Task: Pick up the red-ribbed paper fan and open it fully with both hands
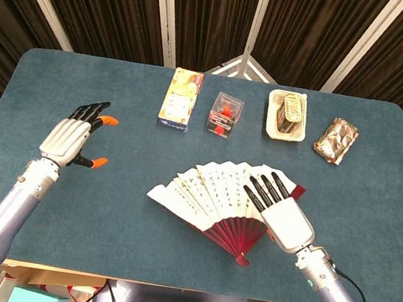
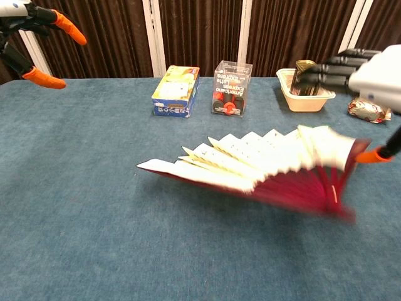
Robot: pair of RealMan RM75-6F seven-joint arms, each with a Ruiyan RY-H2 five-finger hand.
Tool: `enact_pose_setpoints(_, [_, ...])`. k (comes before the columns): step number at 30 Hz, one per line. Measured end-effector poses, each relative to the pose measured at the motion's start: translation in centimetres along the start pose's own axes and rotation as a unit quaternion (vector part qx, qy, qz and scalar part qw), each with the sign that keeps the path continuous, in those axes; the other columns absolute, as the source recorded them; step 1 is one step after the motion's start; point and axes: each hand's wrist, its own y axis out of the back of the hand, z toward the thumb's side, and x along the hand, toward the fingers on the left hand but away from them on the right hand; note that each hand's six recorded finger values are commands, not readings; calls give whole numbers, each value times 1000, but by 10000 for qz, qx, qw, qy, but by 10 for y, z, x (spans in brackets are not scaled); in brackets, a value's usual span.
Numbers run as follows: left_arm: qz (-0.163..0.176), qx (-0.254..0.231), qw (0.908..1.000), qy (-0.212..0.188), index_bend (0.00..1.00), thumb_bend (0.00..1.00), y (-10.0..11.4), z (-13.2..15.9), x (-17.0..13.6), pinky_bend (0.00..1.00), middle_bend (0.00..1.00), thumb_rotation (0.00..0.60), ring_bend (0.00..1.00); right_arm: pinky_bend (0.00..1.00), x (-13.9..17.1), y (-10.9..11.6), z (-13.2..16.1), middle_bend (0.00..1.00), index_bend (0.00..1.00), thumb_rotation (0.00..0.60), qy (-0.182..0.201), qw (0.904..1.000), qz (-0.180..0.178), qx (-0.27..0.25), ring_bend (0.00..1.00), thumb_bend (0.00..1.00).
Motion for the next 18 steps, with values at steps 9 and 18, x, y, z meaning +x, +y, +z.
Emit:
enact_pose_setpoints(9, [25, 114, 9999, 7, 223, 276, 6, -6, -8, 0, 0, 600, 0, 0, 8, -15, -13, 0, 0, 600, 78, 9961, 525, 700, 0, 113])
enact_pose_setpoints(18, [268, 501, 9983, 90, 151, 126, 8, -27, -45, 0, 0, 600, 0, 0, 26, -23, -32, 0, 0, 600, -638, 9967, 481, -101, 0, 113])
